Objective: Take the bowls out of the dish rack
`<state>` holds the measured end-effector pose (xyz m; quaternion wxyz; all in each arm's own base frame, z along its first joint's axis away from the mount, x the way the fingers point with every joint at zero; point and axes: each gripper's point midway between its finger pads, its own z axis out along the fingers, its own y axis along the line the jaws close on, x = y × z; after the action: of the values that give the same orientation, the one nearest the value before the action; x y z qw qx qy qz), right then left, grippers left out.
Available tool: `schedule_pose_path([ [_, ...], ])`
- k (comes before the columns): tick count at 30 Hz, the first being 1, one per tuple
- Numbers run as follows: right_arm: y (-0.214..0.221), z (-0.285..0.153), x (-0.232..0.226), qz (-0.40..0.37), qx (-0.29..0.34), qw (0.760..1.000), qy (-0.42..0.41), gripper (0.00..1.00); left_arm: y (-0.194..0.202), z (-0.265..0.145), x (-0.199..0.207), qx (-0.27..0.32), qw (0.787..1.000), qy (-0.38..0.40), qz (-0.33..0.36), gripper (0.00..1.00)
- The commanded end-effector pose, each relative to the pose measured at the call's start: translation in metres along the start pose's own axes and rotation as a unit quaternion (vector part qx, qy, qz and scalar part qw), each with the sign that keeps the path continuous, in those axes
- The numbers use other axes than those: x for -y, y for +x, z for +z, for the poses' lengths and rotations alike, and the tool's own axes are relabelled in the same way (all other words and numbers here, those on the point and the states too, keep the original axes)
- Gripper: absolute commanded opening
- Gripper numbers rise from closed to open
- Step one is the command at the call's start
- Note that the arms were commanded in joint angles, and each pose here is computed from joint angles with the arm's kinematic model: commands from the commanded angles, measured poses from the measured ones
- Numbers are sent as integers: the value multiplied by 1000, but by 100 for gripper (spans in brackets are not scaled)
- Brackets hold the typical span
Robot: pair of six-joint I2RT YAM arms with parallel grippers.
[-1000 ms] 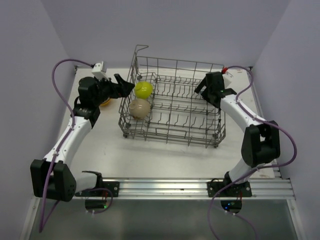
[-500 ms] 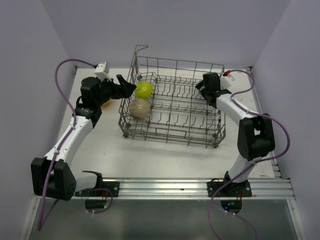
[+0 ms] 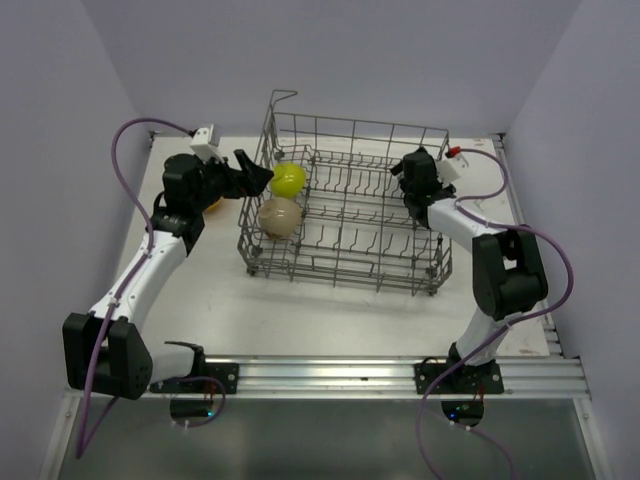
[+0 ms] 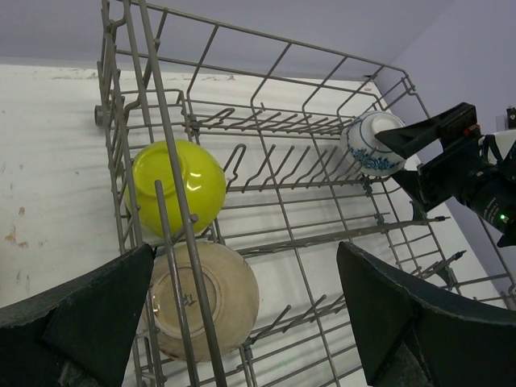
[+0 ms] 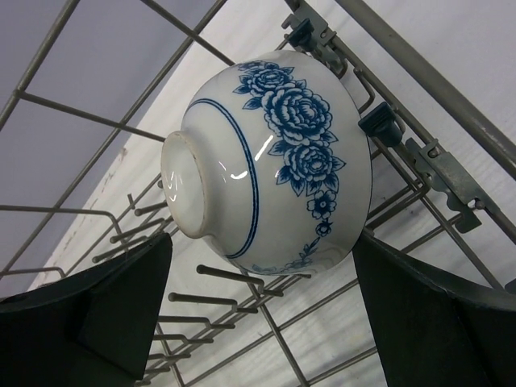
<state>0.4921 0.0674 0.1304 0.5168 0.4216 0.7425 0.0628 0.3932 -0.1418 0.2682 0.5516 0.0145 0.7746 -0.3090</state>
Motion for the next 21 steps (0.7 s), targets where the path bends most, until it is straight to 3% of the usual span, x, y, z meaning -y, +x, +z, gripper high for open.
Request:
schedule_pose_path([
  [1,-25,9,12,25,55,998,21,99,-10,2,6,12,1000,10,18,100],
  [7,-26,10,12,55,65,996,13,98,-6,5,4,6,1000,10,15,100],
  [10,-26,11,10,54,59,997,4,91,-6,5,4,4,1000,12,14,100],
  [14,-26,11,11,62,52,997,7,88,-9,4,2,5,1000,3,21,100],
  [21,-29,8,0,63,30,997,-25,62,-8,5,-1,4,1000,-2,22,100],
])
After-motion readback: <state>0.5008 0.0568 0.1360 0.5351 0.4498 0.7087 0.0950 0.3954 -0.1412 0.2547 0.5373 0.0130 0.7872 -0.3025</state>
